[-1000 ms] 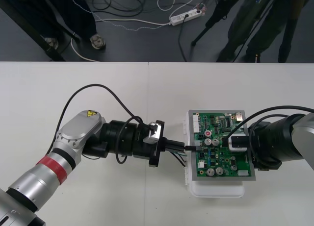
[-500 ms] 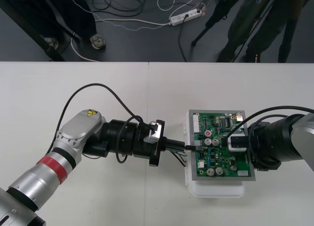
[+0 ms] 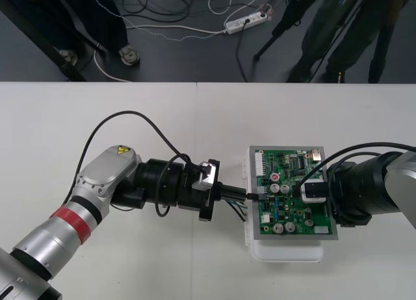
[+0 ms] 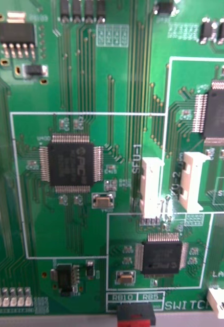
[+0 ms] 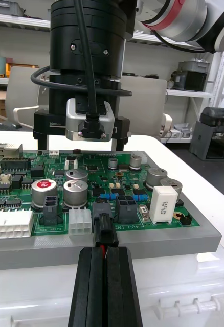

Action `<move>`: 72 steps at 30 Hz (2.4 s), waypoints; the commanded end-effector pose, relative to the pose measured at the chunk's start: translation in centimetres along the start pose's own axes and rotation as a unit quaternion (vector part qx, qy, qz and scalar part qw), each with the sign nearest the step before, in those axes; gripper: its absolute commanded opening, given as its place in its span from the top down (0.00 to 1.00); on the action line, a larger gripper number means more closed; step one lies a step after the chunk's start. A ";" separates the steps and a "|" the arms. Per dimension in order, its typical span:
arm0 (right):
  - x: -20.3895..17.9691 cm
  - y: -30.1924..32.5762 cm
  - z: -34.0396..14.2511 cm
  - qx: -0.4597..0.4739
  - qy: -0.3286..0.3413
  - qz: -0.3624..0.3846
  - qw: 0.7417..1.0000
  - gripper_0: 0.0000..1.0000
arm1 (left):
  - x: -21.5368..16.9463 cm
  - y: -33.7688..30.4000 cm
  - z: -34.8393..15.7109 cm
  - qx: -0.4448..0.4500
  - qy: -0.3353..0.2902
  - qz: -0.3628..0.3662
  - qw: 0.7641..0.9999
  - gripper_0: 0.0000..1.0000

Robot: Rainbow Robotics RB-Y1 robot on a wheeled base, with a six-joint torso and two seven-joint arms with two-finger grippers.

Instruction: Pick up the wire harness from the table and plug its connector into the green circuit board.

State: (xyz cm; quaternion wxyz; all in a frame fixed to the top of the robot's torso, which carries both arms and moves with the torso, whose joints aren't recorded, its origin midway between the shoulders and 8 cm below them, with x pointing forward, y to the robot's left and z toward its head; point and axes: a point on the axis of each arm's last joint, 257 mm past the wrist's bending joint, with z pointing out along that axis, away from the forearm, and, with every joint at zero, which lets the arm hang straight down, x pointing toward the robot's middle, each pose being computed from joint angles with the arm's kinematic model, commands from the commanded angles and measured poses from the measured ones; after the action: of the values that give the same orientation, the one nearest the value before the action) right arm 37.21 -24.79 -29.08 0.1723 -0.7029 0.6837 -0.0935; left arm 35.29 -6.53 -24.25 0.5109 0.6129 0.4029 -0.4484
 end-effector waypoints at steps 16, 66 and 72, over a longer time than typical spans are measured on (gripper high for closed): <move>-2.5 0.7 -0.3 0.003 -0.024 -0.046 0.999 0.00 | -2.1 1.0 3.6 0.009 -0.012 0.019 1.000 1.00; -1.0 -1.0 -1.1 0.024 -0.011 -0.037 0.999 0.00 | -1.0 1.8 -5.6 -0.009 0.009 -0.012 1.000 0.33; 1.0 -1.2 -0.9 0.012 -0.010 -0.019 1.000 0.00 | -0.9 2.5 -9.1 -0.024 0.026 -0.008 0.999 0.19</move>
State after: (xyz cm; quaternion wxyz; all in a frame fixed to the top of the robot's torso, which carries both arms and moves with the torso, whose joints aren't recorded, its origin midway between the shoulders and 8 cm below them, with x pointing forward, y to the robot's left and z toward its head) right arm 37.69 -25.19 -28.68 0.1762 -0.7065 0.6779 -0.1015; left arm 38.86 -0.31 -23.41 0.5277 0.5894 0.4421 -0.4228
